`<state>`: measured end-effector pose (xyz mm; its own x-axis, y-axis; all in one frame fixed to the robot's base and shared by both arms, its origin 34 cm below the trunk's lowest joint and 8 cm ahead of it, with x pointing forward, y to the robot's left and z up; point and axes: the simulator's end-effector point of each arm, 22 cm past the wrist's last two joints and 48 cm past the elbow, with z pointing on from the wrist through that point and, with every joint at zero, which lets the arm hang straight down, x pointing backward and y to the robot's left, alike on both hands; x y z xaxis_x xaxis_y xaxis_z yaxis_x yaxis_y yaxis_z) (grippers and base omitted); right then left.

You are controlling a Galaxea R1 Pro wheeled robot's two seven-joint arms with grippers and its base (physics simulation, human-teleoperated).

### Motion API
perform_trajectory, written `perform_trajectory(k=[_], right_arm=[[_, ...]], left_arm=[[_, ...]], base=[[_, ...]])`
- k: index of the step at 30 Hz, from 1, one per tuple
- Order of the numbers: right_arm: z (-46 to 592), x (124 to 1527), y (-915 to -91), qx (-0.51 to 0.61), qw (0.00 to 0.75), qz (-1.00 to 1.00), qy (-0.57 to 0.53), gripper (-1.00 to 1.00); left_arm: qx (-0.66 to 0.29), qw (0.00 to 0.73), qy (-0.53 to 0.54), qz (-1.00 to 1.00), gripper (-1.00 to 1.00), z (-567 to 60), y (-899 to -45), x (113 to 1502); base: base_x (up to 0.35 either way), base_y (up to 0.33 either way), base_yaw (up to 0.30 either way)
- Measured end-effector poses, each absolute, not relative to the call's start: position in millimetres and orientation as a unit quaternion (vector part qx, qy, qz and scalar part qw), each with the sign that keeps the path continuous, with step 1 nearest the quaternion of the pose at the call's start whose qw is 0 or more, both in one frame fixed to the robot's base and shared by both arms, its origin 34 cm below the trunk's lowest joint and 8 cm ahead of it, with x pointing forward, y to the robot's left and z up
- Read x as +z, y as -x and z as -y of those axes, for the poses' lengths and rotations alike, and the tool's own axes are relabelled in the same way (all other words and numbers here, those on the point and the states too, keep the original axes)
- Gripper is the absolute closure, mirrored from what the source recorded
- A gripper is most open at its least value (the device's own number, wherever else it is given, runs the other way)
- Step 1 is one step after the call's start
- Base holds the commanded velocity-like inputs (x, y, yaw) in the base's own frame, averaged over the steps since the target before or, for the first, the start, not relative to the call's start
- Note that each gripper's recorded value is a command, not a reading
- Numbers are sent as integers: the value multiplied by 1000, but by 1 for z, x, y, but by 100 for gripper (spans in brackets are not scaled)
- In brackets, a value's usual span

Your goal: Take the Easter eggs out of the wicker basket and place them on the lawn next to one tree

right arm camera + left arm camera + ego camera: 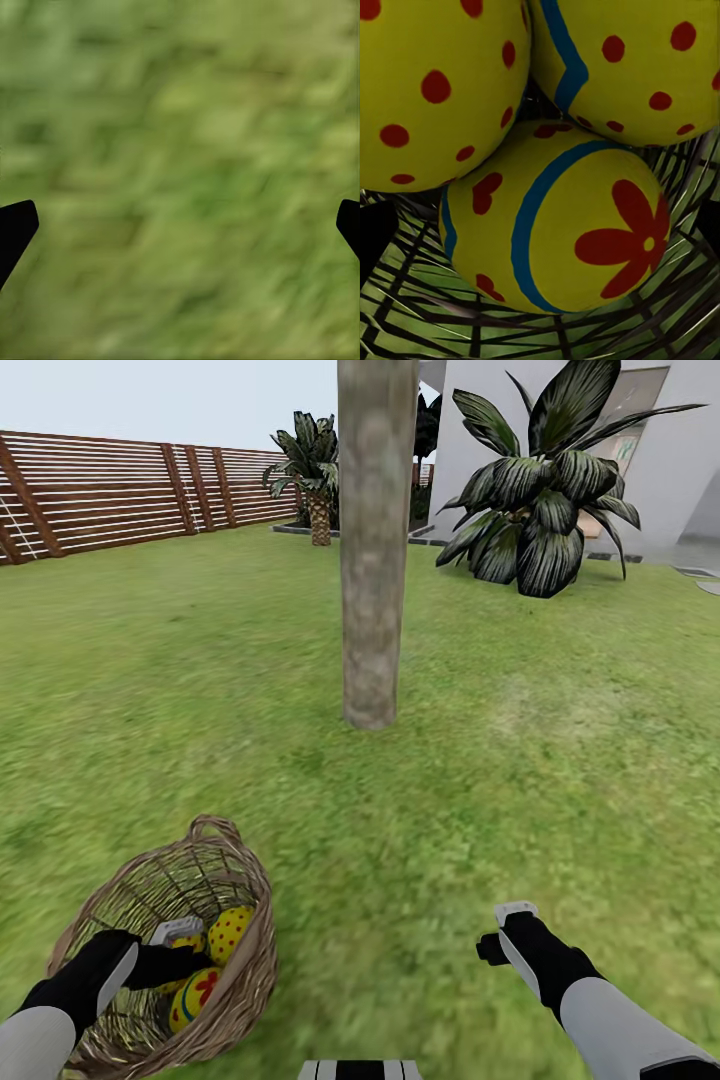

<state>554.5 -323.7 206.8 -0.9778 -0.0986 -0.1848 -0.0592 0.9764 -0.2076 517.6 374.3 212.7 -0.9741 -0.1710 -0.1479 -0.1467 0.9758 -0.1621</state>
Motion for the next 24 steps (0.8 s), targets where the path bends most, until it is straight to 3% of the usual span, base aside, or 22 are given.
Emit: perform_trajectory(k=[24], right_arm=[[324, 177, -536, -100, 67, -992, 43, -100]], left_arm=[[-80, 48, 80, -992, -100, -361, -499, 183]], base=[[0, 0, 0]])
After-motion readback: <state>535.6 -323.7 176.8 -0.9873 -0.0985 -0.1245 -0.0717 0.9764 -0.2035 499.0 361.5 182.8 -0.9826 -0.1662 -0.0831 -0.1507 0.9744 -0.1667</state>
